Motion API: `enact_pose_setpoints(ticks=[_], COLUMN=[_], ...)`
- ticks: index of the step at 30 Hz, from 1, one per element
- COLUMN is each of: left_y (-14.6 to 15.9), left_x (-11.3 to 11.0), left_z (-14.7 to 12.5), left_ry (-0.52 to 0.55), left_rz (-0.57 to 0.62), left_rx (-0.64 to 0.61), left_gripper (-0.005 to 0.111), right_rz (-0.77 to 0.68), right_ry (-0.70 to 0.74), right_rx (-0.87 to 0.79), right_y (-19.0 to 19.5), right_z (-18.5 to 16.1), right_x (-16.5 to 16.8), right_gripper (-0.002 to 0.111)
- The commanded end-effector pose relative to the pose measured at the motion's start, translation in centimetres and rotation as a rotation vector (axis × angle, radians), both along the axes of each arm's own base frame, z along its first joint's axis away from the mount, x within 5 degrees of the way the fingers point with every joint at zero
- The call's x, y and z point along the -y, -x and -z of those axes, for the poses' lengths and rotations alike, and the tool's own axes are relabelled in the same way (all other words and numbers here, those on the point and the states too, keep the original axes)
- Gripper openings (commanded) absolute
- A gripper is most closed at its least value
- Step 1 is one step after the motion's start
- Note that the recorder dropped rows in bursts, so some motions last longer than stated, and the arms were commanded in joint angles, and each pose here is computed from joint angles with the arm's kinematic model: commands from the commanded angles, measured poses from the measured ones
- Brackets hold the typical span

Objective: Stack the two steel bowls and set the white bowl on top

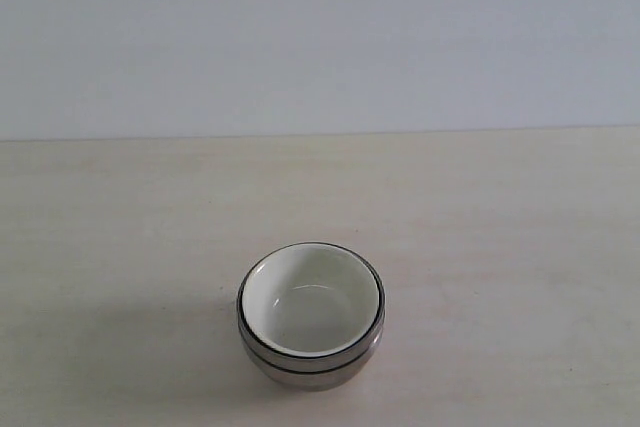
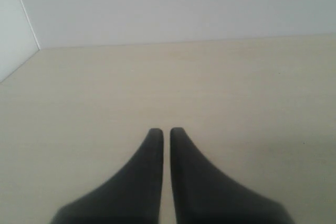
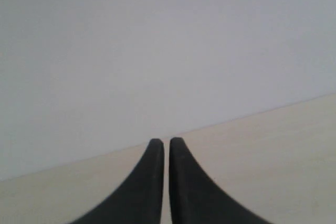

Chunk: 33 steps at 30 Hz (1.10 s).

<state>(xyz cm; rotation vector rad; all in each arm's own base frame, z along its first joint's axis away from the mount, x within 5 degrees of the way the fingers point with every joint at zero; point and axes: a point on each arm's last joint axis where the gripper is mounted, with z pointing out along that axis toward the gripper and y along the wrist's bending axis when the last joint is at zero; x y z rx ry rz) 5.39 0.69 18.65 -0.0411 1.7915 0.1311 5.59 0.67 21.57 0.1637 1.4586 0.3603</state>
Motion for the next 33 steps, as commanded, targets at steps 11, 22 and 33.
enact_pose_setpoints(ticks=[11, 22, 33], left_y=[0.0, 0.0, 0.0], left_x=[0.0, 0.0, 0.0], left_z=[0.1, 0.1, 0.1], left_ry=[0.013, 0.013, 0.013], left_rz=[-0.005, -0.005, -0.005], left_rx=[0.002, 0.002, 0.002], left_gripper=[0.004, 0.004, 0.004], right_rz=[-0.111, -0.134, -0.134], right_ry=[-0.741, -0.743, -0.743], right_rx=[-0.024, 0.007, 0.007], right_y=[0.1, 0.2, 0.2], right_z=[-0.5, -0.9, -0.9], right_x=[0.0, -0.1, -0.1], right_gripper=[0.000, 0.000, 0.000])
